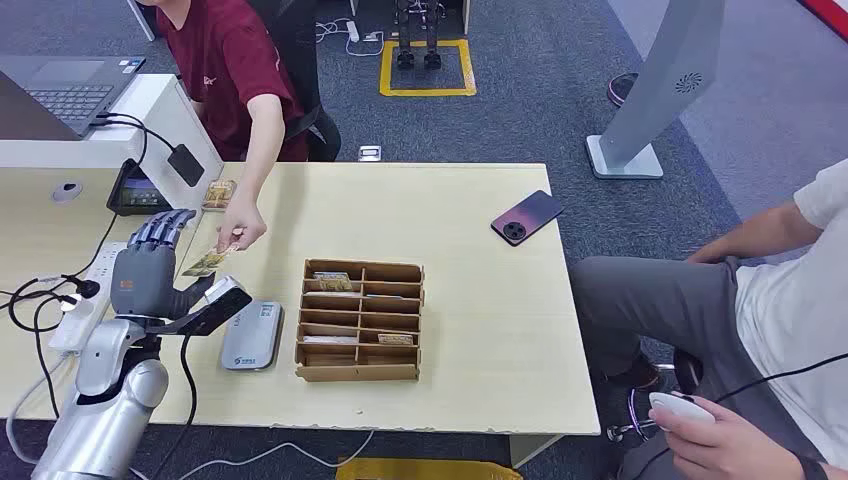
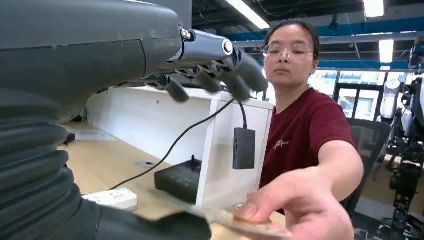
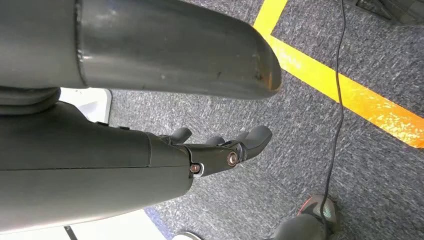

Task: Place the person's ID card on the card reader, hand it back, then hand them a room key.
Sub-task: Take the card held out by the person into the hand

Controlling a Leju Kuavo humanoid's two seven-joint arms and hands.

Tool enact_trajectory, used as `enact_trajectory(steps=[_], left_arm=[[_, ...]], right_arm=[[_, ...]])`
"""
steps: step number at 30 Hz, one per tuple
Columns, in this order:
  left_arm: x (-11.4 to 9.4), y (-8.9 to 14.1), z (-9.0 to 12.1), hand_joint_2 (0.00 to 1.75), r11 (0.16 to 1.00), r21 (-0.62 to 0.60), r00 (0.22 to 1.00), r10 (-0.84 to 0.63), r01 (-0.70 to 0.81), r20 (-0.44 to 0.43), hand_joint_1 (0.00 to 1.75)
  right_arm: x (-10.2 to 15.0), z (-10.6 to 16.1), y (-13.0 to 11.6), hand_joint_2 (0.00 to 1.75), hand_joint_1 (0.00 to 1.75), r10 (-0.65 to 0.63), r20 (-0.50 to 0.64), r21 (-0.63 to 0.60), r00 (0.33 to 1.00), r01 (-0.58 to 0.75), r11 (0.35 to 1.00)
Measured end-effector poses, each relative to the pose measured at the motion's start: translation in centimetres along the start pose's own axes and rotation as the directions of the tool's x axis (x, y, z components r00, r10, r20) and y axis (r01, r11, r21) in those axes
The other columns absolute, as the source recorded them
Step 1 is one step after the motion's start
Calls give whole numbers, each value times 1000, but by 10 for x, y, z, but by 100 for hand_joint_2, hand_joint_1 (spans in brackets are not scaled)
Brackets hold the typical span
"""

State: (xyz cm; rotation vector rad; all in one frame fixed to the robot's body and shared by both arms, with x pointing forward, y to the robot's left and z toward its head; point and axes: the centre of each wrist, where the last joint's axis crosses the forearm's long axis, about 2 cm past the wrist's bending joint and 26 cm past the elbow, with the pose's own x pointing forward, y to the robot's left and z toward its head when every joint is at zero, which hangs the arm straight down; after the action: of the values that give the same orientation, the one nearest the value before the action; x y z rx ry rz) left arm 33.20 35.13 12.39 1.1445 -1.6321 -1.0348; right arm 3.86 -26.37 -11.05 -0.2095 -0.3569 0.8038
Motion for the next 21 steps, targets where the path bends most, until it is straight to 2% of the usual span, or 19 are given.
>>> enact_trajectory(steps=[16,18,21], left_arm=[[-5,2,-2,175,998,1,998,58,-58,-7,175],[-6,2,-2,175,992,-12,992,124,-124,-1,175],[-4,0,-2,175,932,-57,934,355,-357,-38,175]], right_arm=[[3,-1,-2,0,0,10,9,-10,1000,-10,1000],[3,-1,-2,0,0,10,9,-11,1000,-10,1000],[3,-1,-2,0,0,6,8,-13,1000,-6,1000]])
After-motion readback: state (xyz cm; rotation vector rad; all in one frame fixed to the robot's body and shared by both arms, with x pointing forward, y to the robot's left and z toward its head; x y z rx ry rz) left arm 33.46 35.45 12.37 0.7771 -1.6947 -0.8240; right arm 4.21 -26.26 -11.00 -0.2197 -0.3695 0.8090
